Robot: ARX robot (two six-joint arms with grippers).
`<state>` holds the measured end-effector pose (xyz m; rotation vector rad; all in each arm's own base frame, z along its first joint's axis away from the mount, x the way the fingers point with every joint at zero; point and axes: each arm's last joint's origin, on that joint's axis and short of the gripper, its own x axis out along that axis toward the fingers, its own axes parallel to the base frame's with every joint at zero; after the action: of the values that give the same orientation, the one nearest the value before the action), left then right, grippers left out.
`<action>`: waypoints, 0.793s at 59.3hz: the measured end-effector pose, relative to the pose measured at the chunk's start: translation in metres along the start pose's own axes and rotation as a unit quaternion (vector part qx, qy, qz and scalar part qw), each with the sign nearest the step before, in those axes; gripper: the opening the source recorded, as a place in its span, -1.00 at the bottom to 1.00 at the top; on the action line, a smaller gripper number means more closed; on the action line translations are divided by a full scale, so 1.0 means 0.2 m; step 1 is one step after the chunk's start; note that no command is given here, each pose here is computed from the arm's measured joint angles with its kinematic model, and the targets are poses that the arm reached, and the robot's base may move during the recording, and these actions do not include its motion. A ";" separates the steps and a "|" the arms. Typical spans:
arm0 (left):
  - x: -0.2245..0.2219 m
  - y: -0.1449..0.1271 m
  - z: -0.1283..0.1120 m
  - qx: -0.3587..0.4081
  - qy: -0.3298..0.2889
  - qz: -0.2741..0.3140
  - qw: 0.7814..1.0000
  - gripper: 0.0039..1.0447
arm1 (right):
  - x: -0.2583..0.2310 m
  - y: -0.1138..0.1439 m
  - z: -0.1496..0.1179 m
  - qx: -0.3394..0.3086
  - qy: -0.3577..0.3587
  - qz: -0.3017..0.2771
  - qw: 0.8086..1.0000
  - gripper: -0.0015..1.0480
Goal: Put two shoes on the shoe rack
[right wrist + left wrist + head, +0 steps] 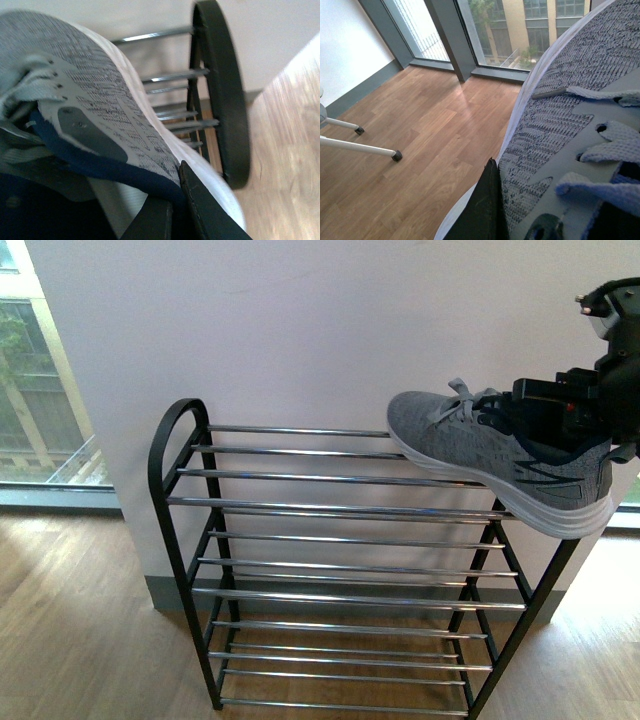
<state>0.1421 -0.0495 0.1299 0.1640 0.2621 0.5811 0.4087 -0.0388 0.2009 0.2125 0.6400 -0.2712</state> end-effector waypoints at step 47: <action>0.00 0.00 0.00 0.000 0.000 0.000 1.000 -0.97 | -0.11 0.17 -0.04 0.357 0.080 0.005 0.931 -0.97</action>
<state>0.1421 -0.0495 0.1299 0.1639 0.2622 0.5807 0.3985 -0.0007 0.2113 0.9474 0.6805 -0.4744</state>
